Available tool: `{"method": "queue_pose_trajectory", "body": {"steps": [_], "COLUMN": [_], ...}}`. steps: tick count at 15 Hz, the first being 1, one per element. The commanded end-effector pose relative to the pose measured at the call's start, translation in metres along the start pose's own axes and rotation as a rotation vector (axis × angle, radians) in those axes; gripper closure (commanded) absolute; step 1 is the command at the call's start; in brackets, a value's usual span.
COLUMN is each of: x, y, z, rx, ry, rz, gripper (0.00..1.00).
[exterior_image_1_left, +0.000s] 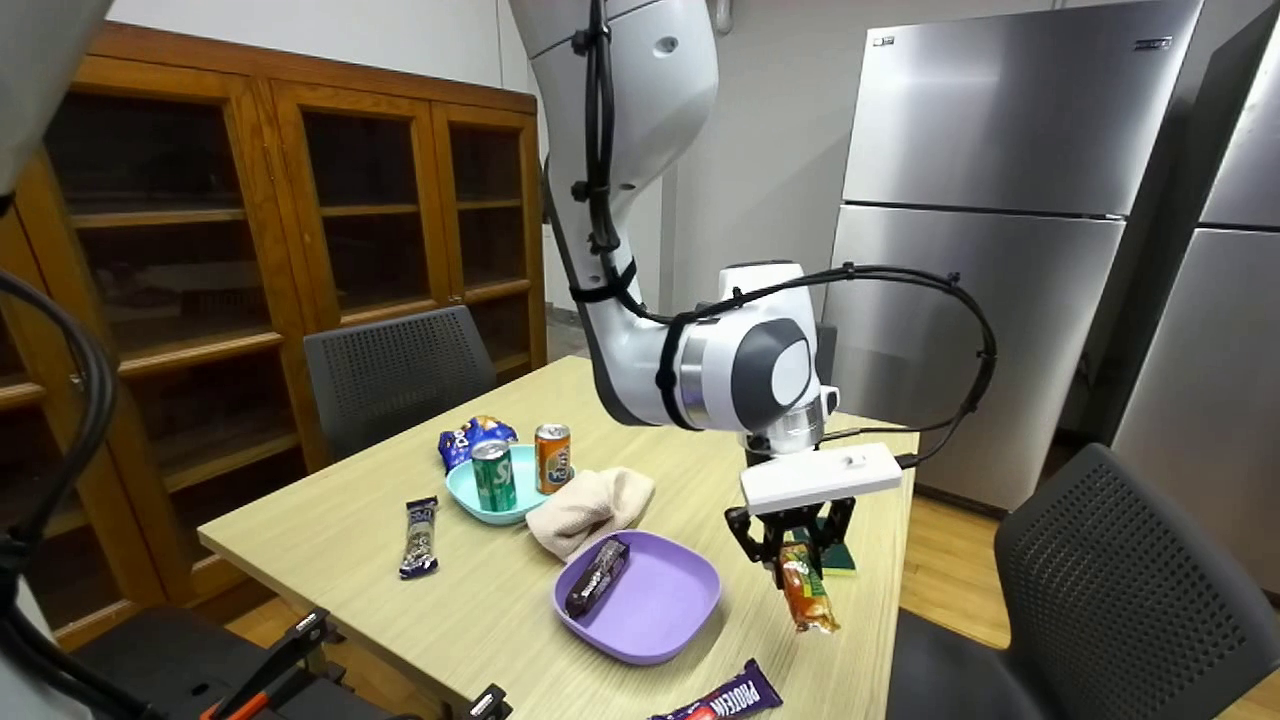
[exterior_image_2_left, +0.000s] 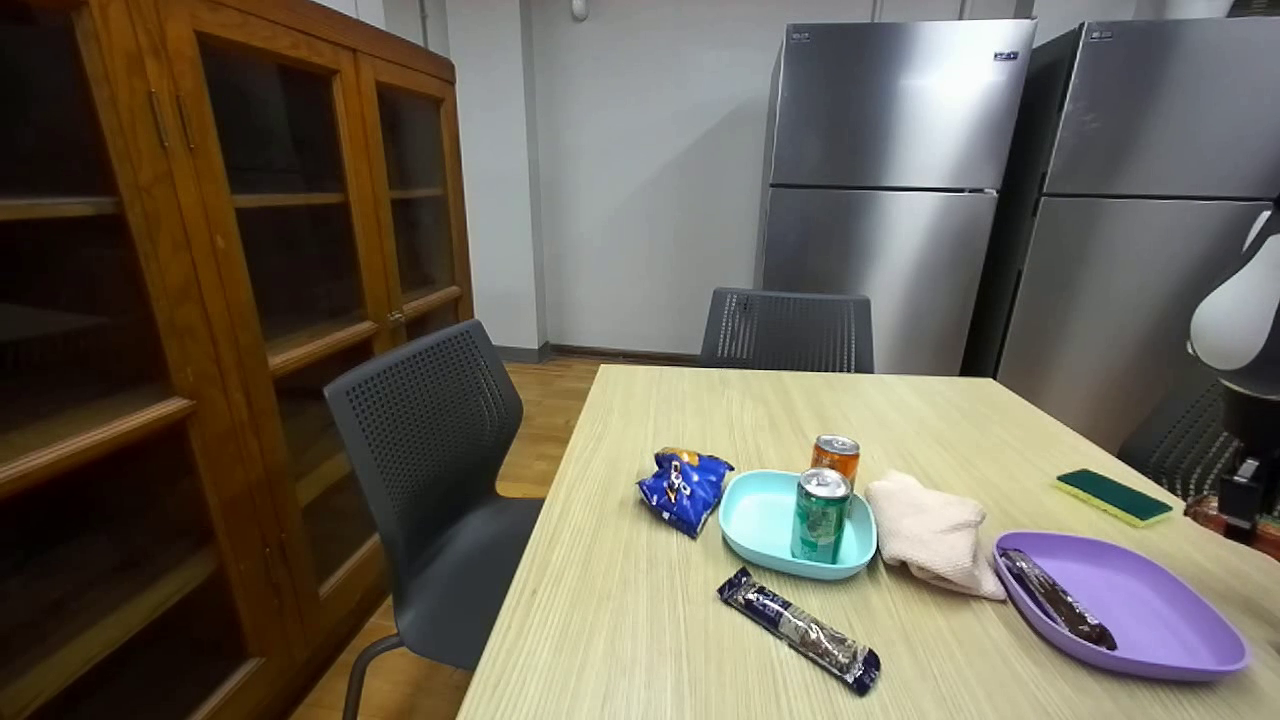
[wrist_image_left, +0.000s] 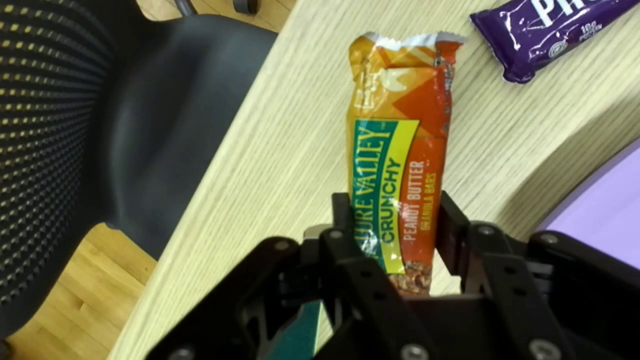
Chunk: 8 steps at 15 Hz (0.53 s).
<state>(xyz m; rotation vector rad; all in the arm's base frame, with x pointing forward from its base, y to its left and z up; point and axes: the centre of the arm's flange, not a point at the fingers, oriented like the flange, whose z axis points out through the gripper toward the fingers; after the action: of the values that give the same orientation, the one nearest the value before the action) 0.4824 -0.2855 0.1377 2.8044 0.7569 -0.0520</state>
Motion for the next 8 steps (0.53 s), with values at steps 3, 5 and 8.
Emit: {"method": "queue_pose_trajectory", "body": {"steps": [3, 5, 8], "x": [0.013, 0.020, 0.030], "y": [-0.044, -0.054, -0.068], "z": [-0.025, -0.030, -0.039], "rx": [-0.062, -0.045, 0.011], "ry": [0.076, 0.087, 0.104], "rz": [-0.167, -0.206, -0.267], "gripper": [0.83, 0.83, 0.83]}}
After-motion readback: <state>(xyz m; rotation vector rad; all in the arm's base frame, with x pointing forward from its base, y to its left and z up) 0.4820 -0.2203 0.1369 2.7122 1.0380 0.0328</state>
